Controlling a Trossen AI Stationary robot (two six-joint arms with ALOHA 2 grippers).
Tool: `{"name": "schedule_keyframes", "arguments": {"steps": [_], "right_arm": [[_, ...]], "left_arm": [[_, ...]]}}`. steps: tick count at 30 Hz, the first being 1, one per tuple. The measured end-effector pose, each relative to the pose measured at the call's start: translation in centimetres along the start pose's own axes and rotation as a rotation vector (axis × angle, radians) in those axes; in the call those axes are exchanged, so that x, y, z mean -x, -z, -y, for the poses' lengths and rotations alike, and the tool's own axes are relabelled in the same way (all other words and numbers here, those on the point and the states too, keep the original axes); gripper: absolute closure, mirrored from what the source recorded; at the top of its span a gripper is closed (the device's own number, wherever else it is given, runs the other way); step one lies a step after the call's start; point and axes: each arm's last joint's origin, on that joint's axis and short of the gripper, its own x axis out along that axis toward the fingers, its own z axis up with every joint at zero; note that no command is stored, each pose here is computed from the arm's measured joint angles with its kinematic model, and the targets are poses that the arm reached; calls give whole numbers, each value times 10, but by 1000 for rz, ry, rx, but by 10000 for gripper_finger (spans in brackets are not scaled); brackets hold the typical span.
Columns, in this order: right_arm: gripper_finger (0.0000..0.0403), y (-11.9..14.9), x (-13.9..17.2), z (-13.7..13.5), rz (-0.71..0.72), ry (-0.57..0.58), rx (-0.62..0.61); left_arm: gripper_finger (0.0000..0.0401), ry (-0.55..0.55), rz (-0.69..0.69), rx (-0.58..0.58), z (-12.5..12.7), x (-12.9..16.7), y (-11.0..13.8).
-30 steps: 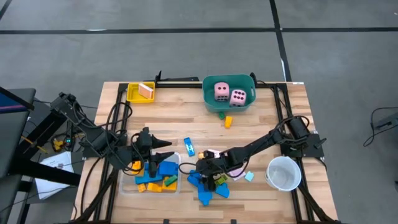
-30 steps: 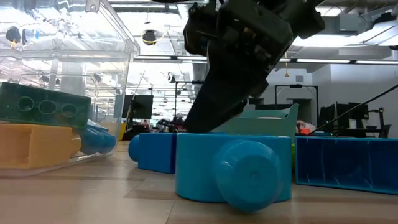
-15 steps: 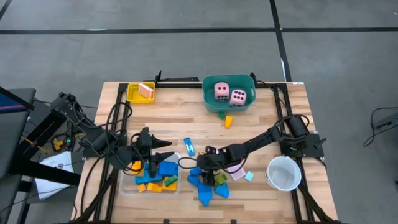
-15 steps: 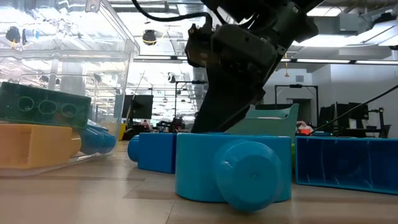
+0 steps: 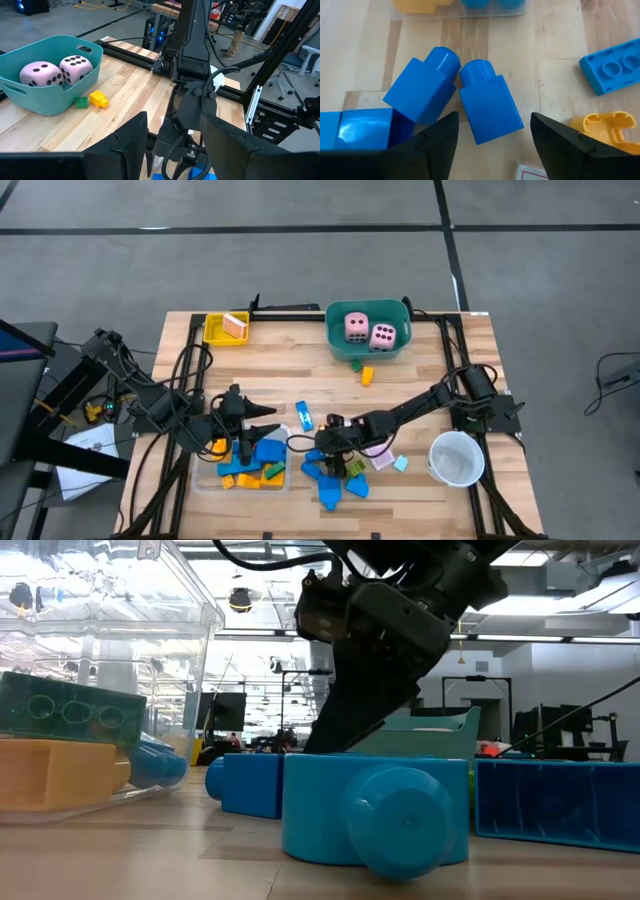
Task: Pick & Place Toys
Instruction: Put the blue game piece into the transparent bin
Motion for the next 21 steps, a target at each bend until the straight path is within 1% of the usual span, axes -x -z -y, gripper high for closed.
{"name": "schedule_keyframes", "arguments": {"steps": [8, 16, 21], "right_arm": [[165, -1, 0, 0, 9, -2, 45], [165, -4, 0, 1, 37, -6, 174], [165, -6, 0, 2, 55, -6, 206]], "left_arm": [[219, 0, 0, 0, 0, 0, 0], [219, 0, 0, 0, 0, 0, 0], [219, 0, 0, 0, 0, 0, 0]]}}
